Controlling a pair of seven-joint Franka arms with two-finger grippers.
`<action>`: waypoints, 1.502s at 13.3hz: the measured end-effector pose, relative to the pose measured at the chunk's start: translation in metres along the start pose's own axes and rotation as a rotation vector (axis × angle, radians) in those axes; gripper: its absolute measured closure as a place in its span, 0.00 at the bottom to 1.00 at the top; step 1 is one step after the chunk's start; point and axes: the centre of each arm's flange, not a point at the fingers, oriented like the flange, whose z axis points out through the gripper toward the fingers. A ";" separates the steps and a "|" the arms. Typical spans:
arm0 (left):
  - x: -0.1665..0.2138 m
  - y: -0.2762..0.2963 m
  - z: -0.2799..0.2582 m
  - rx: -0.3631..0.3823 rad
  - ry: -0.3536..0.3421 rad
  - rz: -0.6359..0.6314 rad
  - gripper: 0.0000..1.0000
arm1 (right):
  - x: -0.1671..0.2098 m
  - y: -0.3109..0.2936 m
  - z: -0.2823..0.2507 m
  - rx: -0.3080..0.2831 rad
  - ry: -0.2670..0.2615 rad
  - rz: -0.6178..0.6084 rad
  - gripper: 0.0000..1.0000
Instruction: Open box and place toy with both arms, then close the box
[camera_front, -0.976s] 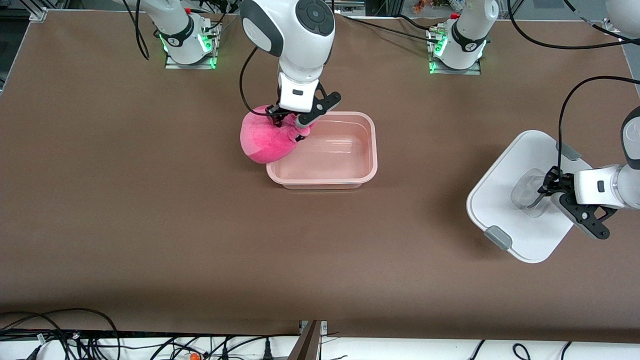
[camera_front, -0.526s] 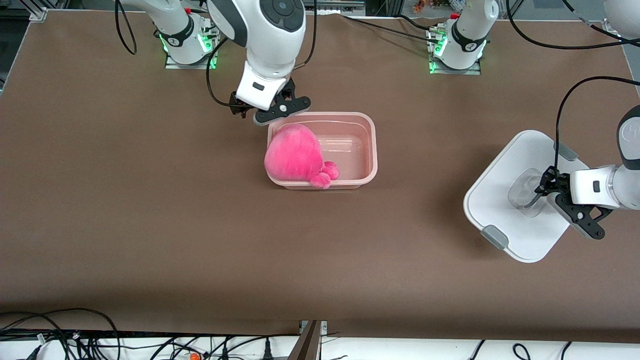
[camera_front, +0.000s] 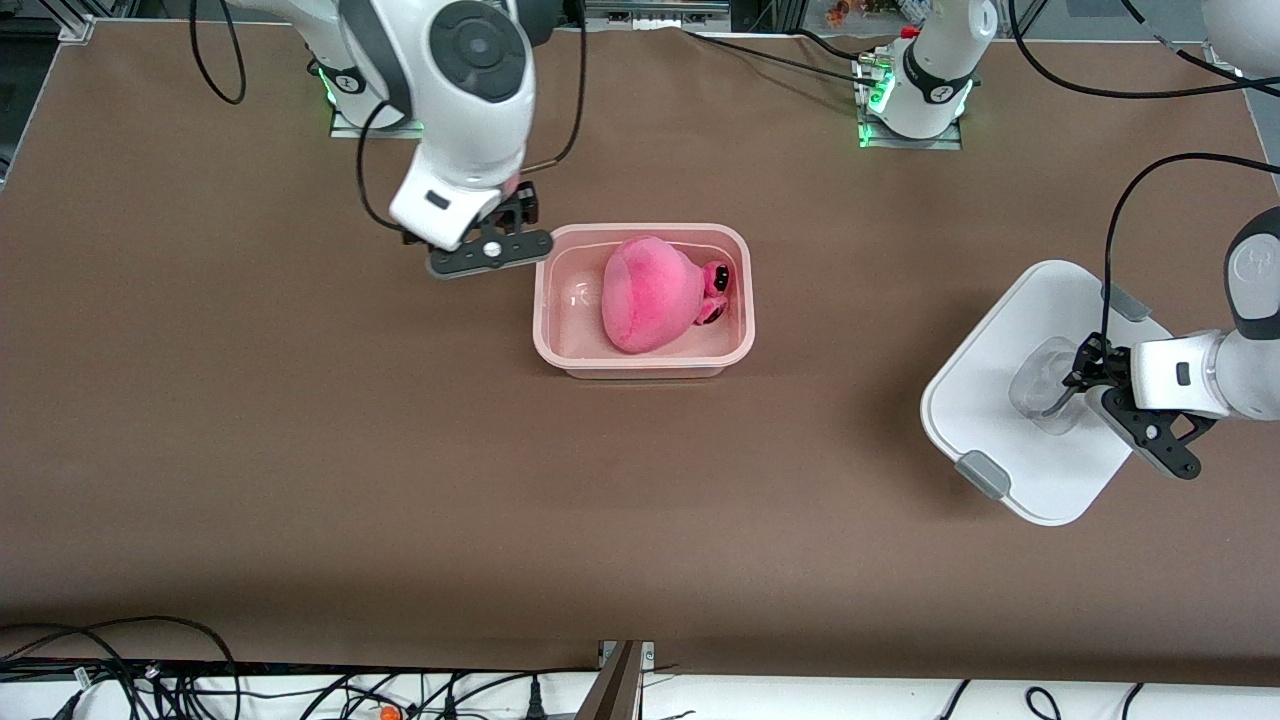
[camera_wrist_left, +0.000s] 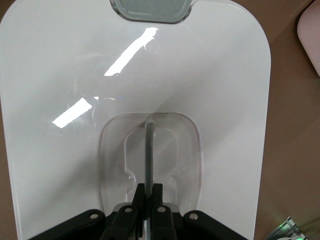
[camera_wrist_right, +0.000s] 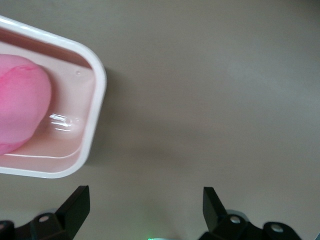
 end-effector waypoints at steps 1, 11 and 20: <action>0.001 0.000 0.000 0.000 -0.001 0.001 0.93 | 0.001 0.013 -0.001 0.012 -0.009 -0.002 0.00; 0.070 0.090 0.011 -0.015 -0.069 0.164 0.93 | 0.015 0.099 0.009 0.047 -0.039 0.073 0.00; 0.192 0.375 0.040 0.042 -0.101 0.557 0.93 | 0.010 0.274 0.039 0.200 -0.063 0.156 0.00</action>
